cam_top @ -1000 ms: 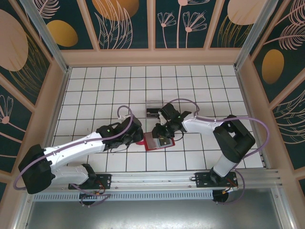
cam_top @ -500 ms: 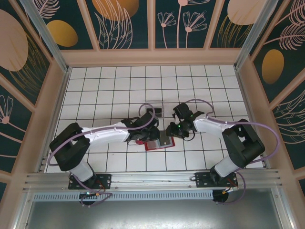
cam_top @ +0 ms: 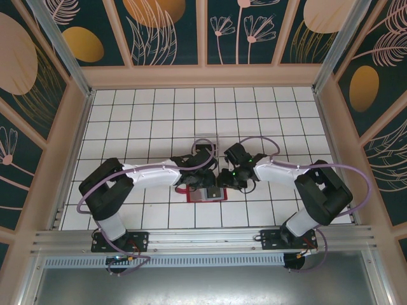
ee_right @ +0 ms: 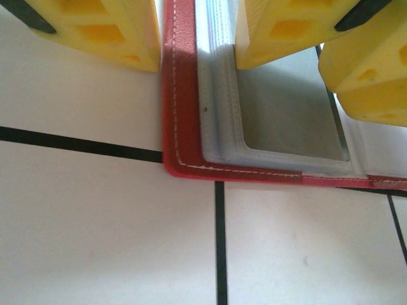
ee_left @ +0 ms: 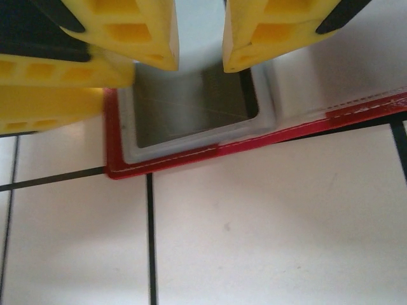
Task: Take the credit cards out of the card holder
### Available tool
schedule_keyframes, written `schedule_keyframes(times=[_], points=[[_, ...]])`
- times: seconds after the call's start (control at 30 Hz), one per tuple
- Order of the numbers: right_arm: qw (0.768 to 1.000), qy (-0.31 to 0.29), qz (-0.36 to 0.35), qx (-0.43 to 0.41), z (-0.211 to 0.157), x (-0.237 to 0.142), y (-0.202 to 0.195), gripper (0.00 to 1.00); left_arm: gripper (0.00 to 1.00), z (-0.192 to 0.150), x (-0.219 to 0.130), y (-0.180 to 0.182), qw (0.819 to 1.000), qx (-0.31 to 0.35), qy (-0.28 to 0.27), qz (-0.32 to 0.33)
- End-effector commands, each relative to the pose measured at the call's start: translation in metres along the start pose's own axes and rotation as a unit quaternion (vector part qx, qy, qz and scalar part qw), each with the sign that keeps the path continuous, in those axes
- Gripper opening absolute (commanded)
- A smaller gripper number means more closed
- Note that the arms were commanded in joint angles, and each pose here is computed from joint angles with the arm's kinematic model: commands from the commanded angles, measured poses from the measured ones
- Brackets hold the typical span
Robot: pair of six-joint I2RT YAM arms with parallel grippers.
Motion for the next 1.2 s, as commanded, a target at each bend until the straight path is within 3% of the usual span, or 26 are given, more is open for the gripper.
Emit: schedule_keyframes(times=[0.0,0.37,0.73,1.17], points=[[0.999,-0.015,-0.019,0.02,-0.004,-0.006,-0.009,0.38,0.25,0.001,0.0,0.005,1.0,0.009,0.006,0.029],[1.0,0.008,-0.014,0.012,-0.004,0.007,-0.01,0.42,0.23,-0.002,-0.007,0.009,0.999,0.001,-0.002,0.035],[0.999,0.013,-0.026,0.017,-0.004,0.012,-0.015,0.37,0.23,-0.008,-0.004,0.016,0.999,-0.003,0.008,0.041],[0.999,0.012,-0.026,0.017,-0.004,0.01,-0.014,0.36,0.15,-0.009,-0.003,0.018,0.999,-0.004,0.012,0.047]])
Point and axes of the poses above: each hand's point on the last joint's axis, 136 mm out from that joint toward the fingers, its own x axis out along the fingers, its own y axis along the line the jaws close on, z = x × y, the point moved 10 cm from there along -x, back along the fingers, and after that the axes turned 5 degrees about x, right-handed, at the moved point
